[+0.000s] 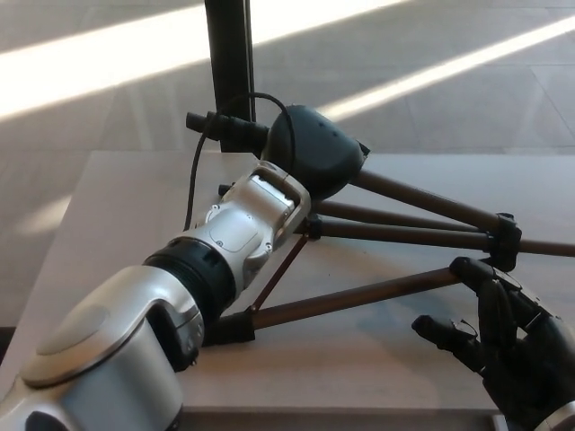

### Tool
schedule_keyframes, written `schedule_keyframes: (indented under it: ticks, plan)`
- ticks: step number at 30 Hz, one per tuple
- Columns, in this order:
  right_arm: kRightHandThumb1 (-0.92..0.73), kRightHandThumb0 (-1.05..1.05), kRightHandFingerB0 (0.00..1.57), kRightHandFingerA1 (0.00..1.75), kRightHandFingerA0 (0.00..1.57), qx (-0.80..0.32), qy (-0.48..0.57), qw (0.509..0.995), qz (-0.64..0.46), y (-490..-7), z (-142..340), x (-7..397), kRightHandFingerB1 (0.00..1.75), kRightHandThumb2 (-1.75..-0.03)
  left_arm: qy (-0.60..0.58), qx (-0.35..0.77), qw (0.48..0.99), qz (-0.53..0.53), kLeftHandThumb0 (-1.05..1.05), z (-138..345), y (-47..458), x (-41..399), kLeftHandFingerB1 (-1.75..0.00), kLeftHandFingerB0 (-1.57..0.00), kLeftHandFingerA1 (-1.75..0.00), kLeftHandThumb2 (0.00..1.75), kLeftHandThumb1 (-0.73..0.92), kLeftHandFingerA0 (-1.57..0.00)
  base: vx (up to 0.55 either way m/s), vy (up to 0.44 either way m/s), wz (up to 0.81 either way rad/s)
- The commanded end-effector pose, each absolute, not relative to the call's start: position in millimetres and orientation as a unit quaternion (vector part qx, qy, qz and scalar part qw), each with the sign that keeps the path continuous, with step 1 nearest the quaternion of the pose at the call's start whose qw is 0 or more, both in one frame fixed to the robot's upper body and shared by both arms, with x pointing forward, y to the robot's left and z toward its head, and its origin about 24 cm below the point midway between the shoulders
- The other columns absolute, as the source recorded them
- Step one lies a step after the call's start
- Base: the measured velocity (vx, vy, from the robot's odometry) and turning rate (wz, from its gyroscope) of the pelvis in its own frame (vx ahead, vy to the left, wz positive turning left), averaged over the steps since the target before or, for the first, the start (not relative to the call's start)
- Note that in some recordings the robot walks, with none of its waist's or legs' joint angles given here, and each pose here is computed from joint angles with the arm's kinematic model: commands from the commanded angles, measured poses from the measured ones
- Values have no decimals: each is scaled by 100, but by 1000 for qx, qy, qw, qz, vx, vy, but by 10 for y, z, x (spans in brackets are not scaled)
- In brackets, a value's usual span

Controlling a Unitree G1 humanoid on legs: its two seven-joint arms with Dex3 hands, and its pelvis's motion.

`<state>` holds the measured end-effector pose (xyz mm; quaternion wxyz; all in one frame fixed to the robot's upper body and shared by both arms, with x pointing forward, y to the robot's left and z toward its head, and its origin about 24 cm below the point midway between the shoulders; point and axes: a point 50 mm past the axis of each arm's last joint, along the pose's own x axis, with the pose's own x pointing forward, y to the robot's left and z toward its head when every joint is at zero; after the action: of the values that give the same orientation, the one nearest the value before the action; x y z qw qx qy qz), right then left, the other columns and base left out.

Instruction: Use both hands of the robot to pick up the tripod lying in the middle of the desk and make it stand upright on the desk

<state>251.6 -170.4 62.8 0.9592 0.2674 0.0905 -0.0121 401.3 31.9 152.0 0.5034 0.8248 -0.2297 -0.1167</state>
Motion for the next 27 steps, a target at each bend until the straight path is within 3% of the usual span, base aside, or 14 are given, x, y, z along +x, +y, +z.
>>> schedule_keyframes:
  ticks: [1,6,7,8,9,11,12,18,19,20,22,23,25,27]
  plan:
    - [-50,-99,87,82,104,256,90,962,-18,-1751,629,2527,63,-57,-150,865,462,-125,-33,1354,558,4059,-53,-71,-158,59,53,-88,0,0,0]
    - [-35,-98,87,82,104,251,92,963,-19,-1734,629,2526,62,-85,-165,828,522,-120,-34,1400,490,4044,-74,-80,-169,59,59,-85,0,0,0]
    - [-50,-99,90,80,107,252,93,963,-19,-1727,628,2526,62,-56,-172,810,548,-116,-31,1406,460,4031,-84,-84,-166,60,57,-85,0,0,0]
    - [-50,-99,90,80,107,254,95,962,-19,-1717,628,2526,62,-56,-184,786,579,-111,-31,1411,432,4014,-84,-84,-166,60,57,-85,0,0,0]
    - [-33,-99,90,79,109,253,94,963,-20,-1717,628,2527,60,-86,-185,787,578,-110,-27,1410,426,4012,-87,-80,-169,59,60,-86,0,0,0]
    - [-11,-98,93,81,106,253,93,963,-21,-1721,634,2533,62,-79,-177,764,612,-101,-24,1411,388,4002,-109,-77,-171,62,68,-85,0,0,0]
    - [-34,-98,91,81,109,253,93,963,-20,-1721,636,2535,60,-86,-173,755,625,-99,-25,1407,378,3999,-106,-78,-167,63,69,-86,0,0,0]
    - [-31,-96,101,81,114,253,96,963,-11,-1707,632,2545,58,-83,-139,708,688,-74,-29,1343,343,3973,-99,-81,-162,64,68,-85,0,0,0]
    - [-47,-96,100,81,116,250,100,963,-13,-1714,627,2540,58,-55,-144,706,690,-69,-29,1334,347,3966,-104,-80,-165,64,67,-86,0,0,0]
    - [-29,-95,102,83,115,248,101,963,-15,-1718,623,2537,59,-83,-142,702,695,-68,-28,1331,352,3966,-107,-80,-167,63,66,-85,0,0,0]
    - [-47,-95,96,83,115,248,101,963,-16,-1731,621,2533,59,-56,-142,698,698,-67,-27,1330,342,3963,-114,-77,-168,64,68,-85,0,0,0]
    - [-22,-96,94,84,115,245,102,964,-15,-1729,613,2533,59,-82,-145,693,703,-62,-22,1325,351,3961,-114,-81,-165,66,65,-90,0,0,0]
    - [-22,-96,94,84,115,243,104,964,-16,-1730,607,2540,59,-82,-148,689,707,-59,-22,1324,354,3962,-114,-81,-165,66,65,-90,0,0,0]
    - [-47,-94,94,83,115,240,108,965,-9,-1683,569,2557,61,-56,-160,674,719,-50,-19,1311,405,3956,-116,-81,-166,72,66,-95,0,0,0]
